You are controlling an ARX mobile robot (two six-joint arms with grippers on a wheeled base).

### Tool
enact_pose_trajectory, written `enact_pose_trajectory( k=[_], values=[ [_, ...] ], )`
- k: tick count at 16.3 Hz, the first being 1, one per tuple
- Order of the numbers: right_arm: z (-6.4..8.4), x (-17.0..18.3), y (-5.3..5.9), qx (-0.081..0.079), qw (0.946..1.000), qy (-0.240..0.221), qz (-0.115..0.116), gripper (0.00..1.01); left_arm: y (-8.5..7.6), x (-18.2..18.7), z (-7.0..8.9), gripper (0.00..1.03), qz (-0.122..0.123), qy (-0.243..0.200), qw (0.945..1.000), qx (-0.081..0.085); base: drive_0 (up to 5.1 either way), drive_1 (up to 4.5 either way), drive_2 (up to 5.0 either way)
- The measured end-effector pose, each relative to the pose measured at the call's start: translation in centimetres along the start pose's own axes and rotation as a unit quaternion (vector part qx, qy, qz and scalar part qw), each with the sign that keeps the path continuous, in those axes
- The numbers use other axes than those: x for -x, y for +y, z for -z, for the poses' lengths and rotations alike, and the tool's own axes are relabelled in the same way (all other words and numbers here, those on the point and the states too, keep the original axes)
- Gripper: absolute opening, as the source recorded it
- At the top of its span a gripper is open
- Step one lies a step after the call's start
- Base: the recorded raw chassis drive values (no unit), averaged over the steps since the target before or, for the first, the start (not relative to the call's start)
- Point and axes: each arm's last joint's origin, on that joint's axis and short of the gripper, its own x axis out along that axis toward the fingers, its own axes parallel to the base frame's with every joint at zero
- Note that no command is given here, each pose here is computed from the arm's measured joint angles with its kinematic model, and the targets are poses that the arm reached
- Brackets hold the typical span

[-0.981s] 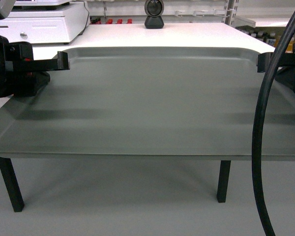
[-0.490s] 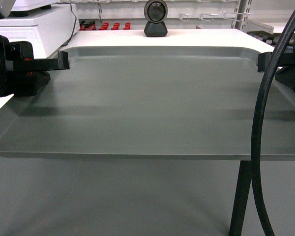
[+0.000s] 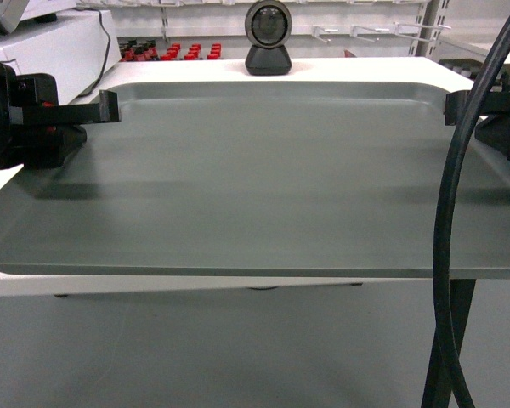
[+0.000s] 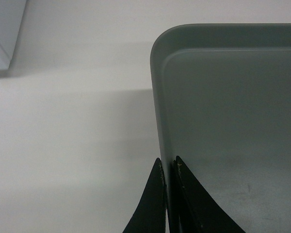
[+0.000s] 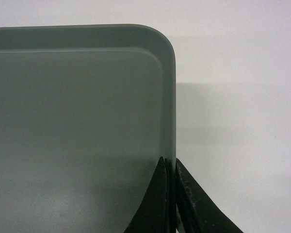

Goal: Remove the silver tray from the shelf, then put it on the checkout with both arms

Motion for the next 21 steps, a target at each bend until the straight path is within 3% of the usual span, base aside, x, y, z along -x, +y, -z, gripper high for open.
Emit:
enact_pose_trajectory(
  k=[11, 21],
  values=[
    [-0.17, 0.01, 0.03, 0.0, 1.0, -0.005, -0.001, 0.03, -0.01, -0.01, -0.09, 0.03, 0.0, -0.004, 1.0, 0.0, -0.1, 4.05, -4.2],
    [-0.06, 0.01, 0.01, 0.0, 1.0, 0.0, 0.0, 0.03, 0.0, -0.01, -0.05, 0.03, 0.0, -0.001, 1.0, 0.0, 0.0, 0.0, 0.0]
  ],
)
